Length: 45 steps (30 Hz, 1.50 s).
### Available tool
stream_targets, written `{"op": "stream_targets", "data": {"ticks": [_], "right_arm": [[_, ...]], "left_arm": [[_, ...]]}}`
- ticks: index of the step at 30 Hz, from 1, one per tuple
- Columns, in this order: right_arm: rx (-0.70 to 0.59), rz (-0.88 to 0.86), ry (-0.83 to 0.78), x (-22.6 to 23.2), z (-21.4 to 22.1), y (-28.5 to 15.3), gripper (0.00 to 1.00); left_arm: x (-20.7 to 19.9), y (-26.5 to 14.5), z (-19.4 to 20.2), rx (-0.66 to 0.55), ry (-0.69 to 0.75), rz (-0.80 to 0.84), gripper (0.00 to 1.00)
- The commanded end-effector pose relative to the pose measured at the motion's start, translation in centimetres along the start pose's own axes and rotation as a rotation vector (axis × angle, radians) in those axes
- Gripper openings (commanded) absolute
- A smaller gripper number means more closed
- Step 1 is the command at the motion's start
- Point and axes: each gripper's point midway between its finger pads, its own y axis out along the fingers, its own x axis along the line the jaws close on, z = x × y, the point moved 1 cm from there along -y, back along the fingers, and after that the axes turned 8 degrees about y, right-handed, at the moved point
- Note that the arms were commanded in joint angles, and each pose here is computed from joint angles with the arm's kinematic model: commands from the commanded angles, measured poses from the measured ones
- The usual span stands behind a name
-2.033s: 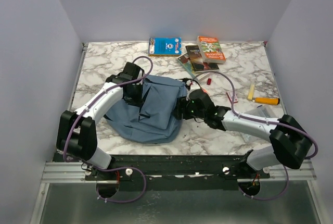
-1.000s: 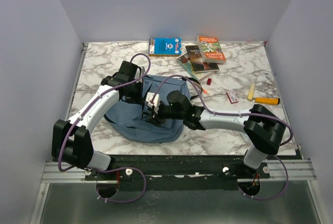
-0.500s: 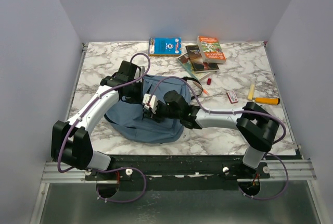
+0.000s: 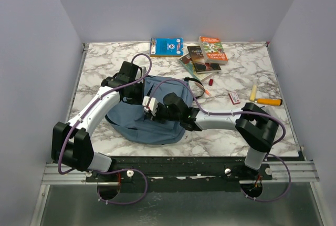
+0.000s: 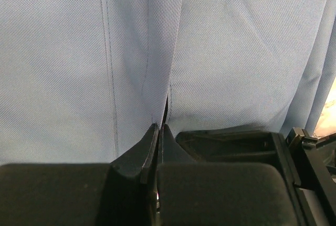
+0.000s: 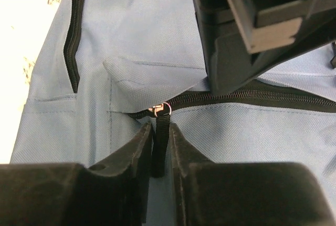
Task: Pack the student bag
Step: Unzip the student bag at the center of the board.
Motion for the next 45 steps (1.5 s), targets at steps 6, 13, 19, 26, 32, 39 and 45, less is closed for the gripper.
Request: {"op": "stream_targets", "data": {"ticks": [6, 13, 19, 26, 32, 39, 45], "right_arm": [[-0.003, 0.110, 0.105, -1.4, -1.6, -0.5, 0.01], [0.063, 0.153, 0.271, -1.9, -3.4, -1.2, 0.01], [0.148, 0.136, 0.297, -1.5, -3.3, -1.8, 0.01], [0.180, 0.065, 0.260, -0.6, -3.3, -2.1, 0.01], [0.237, 0.070, 0.222, -0.8, -2.2, -1.8, 0.10], [0.253, 0.054, 0.227, -0.3, -0.4, -1.3, 0.16], [0.256, 0.038, 0.234, 0.1, 0.2, -1.1, 0.20]], "left_arm": [[-0.4, -1.0, -0.3, -0.058, 0.010, 0.015, 0.00], [0.2, -1.2, 0.3, -0.062, 0.013, -0.020, 0.00], [0.5, -1.3, 0.0, -0.076, 0.022, -0.036, 0.00], [0.5, -1.6, -0.2, -0.091, 0.026, -0.042, 0.00], [0.5, -1.9, -0.3, -0.105, 0.030, -0.042, 0.00], [0.4, -2.0, -0.4, -0.106, 0.032, -0.036, 0.00], [0.4, -1.8, -0.3, -0.100, 0.031, -0.034, 0.00]]}}
